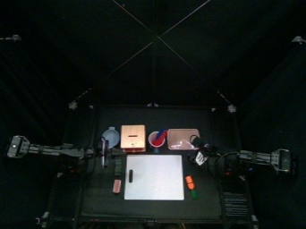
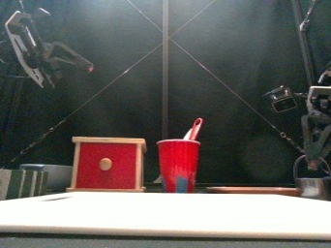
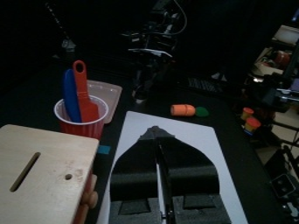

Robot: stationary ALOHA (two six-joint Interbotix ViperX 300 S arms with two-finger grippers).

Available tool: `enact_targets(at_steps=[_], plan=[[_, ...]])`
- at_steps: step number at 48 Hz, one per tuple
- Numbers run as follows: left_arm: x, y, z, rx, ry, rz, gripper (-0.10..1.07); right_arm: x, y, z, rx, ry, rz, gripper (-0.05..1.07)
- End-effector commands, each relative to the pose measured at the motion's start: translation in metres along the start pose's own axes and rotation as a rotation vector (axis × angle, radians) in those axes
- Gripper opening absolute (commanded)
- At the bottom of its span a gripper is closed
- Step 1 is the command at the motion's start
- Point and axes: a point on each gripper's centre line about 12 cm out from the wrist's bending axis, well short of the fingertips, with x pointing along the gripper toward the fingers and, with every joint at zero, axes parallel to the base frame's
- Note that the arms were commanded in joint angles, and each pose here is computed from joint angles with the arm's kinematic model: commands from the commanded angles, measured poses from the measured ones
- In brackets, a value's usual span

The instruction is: Put cookie cutter on plate

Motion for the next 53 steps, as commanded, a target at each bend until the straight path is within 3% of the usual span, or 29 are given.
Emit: enact_targets(at_steps=[1, 7, 18, 26, 43, 53], plan=[[0.001, 0.0, 0.005, -0.005, -0.019, 0.003, 0.21, -0.003, 0.004, 0.008, 0.004, -0.032, 0.015, 0.58], [0.001, 0.0, 0.005, -0.007, -0.02, 0.003, 0.21, -0.009, 0.01, 0.02, -0.004, -0.08, 0.035, 0.51], [0.001, 0.0, 0.005, -0.007, -0.021, 0.005, 0.21, -0.022, 0.023, 0.058, -0.02, -0.261, 0.078, 0.51], [0.002, 0.001, 0.006, -0.007, -0.023, 0.008, 0.21, -0.023, 0.013, 0.078, 0.017, -0.357, 0.052, 0.51], [0.0, 0.004, 0.003, -0.029, -0.016, 0.022, 0.21, 0.001, -0.029, 0.086, 0.113, -0.31, -0.09, 0.52], [-0.001, 0.005, -0.001, -0.042, -0.005, 0.031, 0.21, 0.011, -0.039, 0.09, 0.133, -0.305, -0.119, 0.53]])
